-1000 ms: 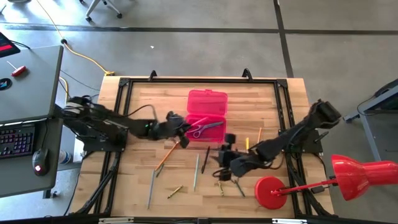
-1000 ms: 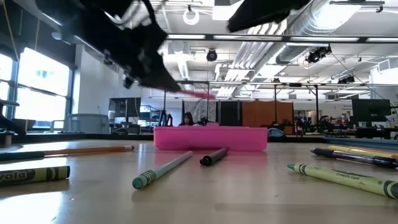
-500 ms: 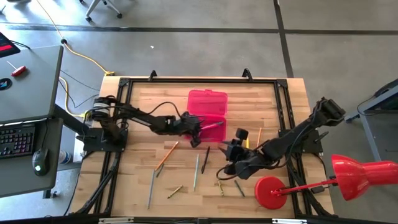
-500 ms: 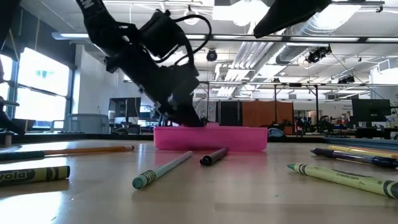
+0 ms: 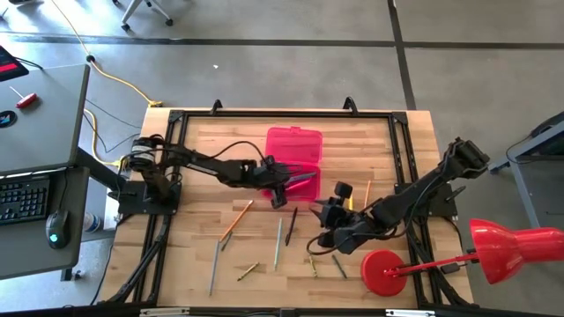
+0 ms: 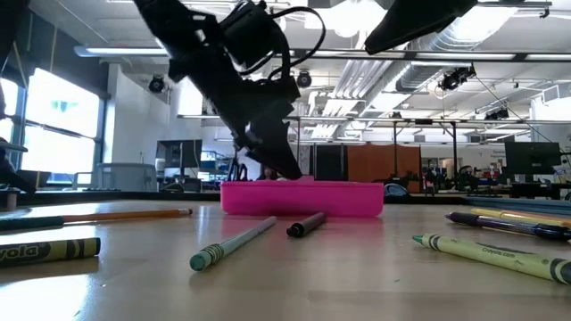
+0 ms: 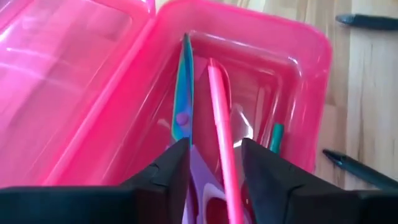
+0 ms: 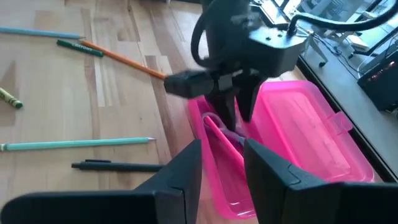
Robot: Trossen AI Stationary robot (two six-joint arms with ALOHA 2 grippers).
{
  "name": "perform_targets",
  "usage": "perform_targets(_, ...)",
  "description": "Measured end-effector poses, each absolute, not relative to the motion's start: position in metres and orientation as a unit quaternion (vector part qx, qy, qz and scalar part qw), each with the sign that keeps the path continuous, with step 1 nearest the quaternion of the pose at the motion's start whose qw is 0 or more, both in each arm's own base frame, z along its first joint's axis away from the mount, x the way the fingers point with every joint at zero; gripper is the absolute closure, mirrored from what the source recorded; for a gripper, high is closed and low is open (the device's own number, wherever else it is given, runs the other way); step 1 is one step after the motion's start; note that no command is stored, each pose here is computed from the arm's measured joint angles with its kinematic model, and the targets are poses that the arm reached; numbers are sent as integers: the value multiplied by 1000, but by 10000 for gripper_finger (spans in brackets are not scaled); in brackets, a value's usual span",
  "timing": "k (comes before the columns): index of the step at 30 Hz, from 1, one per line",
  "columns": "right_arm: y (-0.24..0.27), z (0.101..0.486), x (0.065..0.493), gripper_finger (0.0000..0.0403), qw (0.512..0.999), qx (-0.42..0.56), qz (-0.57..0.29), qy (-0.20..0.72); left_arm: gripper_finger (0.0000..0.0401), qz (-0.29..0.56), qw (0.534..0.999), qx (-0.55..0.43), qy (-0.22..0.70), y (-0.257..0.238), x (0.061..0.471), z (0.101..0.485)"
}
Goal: Pick & place school supplies into a supply box
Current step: Put the left yellow pencil into the pink supply box
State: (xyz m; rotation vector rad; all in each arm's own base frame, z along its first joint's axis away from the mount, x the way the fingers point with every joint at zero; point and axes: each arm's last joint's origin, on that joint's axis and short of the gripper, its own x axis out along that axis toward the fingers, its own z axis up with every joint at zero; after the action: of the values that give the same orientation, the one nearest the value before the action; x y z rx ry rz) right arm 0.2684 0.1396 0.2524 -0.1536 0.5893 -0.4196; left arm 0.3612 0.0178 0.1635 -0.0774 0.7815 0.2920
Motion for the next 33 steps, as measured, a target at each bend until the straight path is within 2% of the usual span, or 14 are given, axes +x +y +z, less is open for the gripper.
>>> perform_targets(4,138,250,266,305,928,-57,-217,297,218,127,894,-14,429,18,361,194)
perform_targets(10,133,242,257,305,910,-8,-244,334,217,125,880,-4,459,17,350,270)
perform_targets(15,128,229,252,305,904,-21,-271,329,217,132,885,16,447,6,317,327)
perform_targets(19,123,212,250,305,904,-6,-278,324,217,172,882,-10,438,-8,277,351)
perform_targets(24,121,197,248,304,913,-8,-269,308,217,253,877,-37,407,-39,230,332)
perform_targets(29,119,189,252,304,924,-30,-250,288,217,320,884,-109,323,-67,194,274)
perform_targets(33,117,187,259,304,937,-48,-199,282,217,307,890,-189,277,-83,185,227)
